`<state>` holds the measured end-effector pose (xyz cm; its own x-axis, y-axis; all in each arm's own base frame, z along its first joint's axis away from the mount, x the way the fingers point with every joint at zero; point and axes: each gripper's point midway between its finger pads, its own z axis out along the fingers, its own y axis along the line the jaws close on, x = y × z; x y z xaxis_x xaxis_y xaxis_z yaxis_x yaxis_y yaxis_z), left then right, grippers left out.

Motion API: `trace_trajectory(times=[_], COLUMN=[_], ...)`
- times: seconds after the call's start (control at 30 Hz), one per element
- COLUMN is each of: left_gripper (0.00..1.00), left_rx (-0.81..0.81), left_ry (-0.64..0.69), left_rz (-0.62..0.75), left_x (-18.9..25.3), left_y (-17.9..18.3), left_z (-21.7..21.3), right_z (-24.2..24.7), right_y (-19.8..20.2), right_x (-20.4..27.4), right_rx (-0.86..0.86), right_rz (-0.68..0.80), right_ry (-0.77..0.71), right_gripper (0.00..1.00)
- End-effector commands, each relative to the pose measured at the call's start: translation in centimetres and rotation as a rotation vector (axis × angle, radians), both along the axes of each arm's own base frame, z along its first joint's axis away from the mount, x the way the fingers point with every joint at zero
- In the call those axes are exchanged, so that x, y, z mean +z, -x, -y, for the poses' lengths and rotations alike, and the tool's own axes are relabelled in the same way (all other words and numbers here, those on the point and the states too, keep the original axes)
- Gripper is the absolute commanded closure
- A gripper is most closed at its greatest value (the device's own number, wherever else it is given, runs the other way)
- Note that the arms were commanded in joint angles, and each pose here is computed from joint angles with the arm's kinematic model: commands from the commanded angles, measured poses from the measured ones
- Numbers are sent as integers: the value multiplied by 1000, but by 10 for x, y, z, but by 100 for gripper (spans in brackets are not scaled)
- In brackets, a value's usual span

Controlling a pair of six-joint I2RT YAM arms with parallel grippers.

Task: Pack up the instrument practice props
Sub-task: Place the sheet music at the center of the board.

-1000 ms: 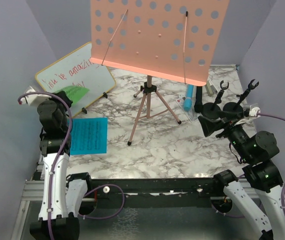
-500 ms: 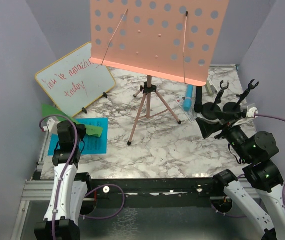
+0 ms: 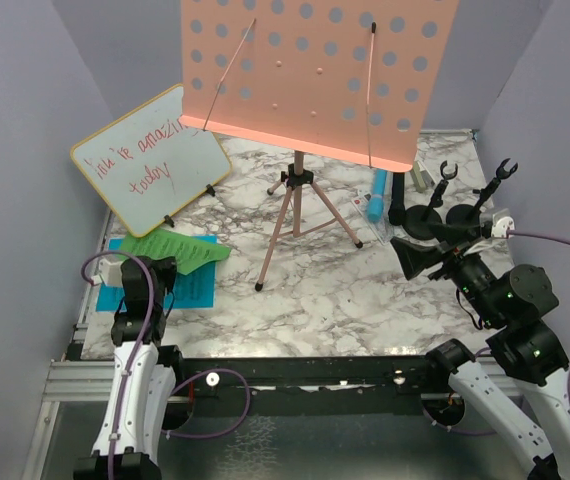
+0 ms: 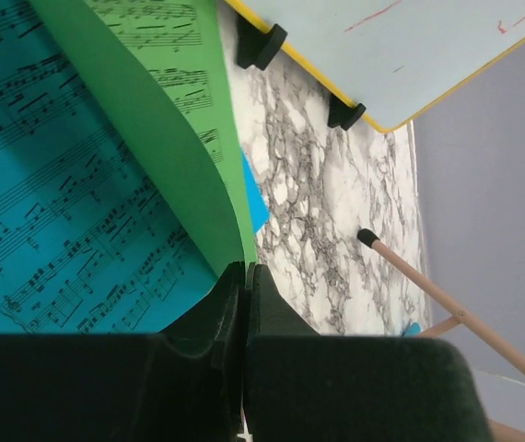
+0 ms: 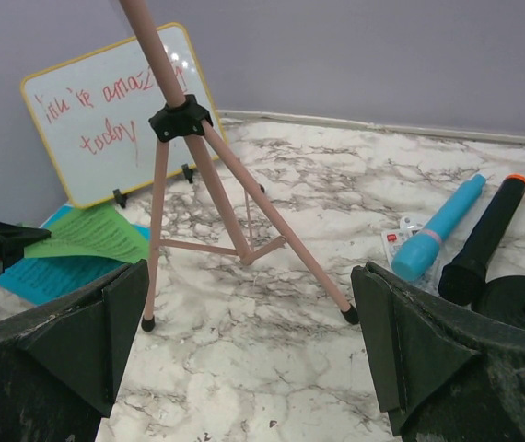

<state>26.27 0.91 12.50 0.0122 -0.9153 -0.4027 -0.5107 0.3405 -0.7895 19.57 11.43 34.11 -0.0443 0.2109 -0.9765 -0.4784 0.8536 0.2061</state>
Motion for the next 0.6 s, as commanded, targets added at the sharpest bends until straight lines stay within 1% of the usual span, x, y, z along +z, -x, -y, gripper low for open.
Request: trace_trajectory(times=[0.0,0.1,0.2,0.33,0.57], left_gripper=[100,100,100,100,100], left_rx=[108,171,201,230,250], left_ry=[56,52,69,124,156], left_rz=[35,73,105,106,69], left_x=[-18,-23,-27,-40,-47], left_y=[8,13,15,17,20], left_z=[-10,-20,-22,-22,-21], right_z=[4,4,4,8,7], right_y=[1,3,4,2,1], right_x=[1,2,2,2,2], right_rx=[-18,-15,-12,-36,-33], right_rz=[25,28,29,30,29], right_ry=[5,5,6,6,6], right_gripper=[0,0,0,0,0])
